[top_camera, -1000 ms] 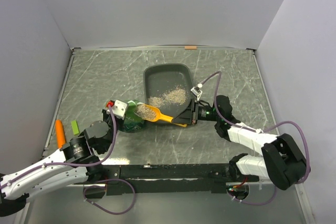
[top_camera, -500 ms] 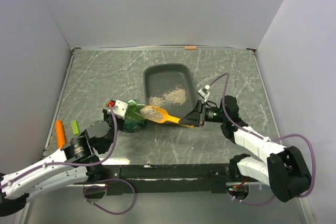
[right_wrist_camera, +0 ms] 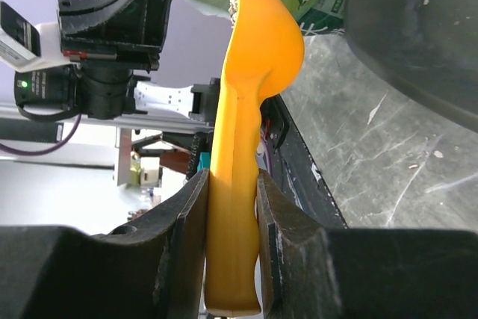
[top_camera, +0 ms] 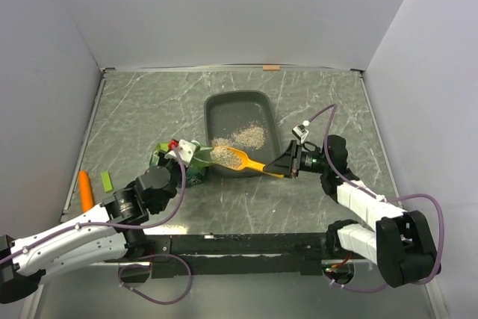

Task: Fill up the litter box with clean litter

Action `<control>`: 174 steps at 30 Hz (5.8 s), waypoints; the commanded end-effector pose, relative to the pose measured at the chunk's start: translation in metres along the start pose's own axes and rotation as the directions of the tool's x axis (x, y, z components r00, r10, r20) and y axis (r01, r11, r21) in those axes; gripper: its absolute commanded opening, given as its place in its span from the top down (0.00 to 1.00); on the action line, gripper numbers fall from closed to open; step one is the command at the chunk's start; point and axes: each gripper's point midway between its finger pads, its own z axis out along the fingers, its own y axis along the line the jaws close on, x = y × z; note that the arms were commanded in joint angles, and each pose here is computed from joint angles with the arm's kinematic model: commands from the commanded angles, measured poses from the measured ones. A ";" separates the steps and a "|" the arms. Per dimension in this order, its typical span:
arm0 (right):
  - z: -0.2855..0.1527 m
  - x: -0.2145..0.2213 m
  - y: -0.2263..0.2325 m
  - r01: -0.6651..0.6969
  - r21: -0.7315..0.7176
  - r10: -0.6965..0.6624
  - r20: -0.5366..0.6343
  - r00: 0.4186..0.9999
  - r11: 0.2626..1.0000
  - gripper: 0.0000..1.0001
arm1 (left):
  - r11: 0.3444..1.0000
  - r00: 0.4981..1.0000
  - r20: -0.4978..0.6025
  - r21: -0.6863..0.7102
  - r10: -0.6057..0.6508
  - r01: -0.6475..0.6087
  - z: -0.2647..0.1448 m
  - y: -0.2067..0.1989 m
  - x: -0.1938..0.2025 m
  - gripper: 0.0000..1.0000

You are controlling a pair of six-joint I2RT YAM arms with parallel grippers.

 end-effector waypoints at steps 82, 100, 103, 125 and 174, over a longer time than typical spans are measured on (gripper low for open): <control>-0.073 -0.165 -0.074 0.173 0.947 -0.506 -0.012 0.862 0.272 1.00 | 0.984 0.989 0.009 -0.103 -0.148 0.148 0.001 0.043 -0.012 0.99; -0.088 -0.180 -0.181 -0.002 0.969 -0.280 0.073 0.957 0.248 0.54 | 0.980 0.988 0.020 -0.131 -0.150 0.151 -0.002 0.050 -0.010 0.99; -0.091 -0.180 -0.185 -0.008 0.972 -0.270 0.074 0.960 0.236 0.46 | 0.980 0.988 0.020 -0.133 -0.150 0.151 -0.002 0.050 -0.010 0.99; -0.023 -0.155 -0.122 0.261 0.894 -0.358 -0.124 0.925 0.365 0.36 | 0.979 0.988 0.022 -0.133 -0.154 0.155 -0.003 0.050 -0.010 0.99; 0.027 -0.244 -0.191 -0.527 0.687 -0.014 0.615 0.789 0.500 1.00 | 0.981 0.992 -0.003 -0.145 -0.129 0.127 0.002 0.049 -0.004 0.99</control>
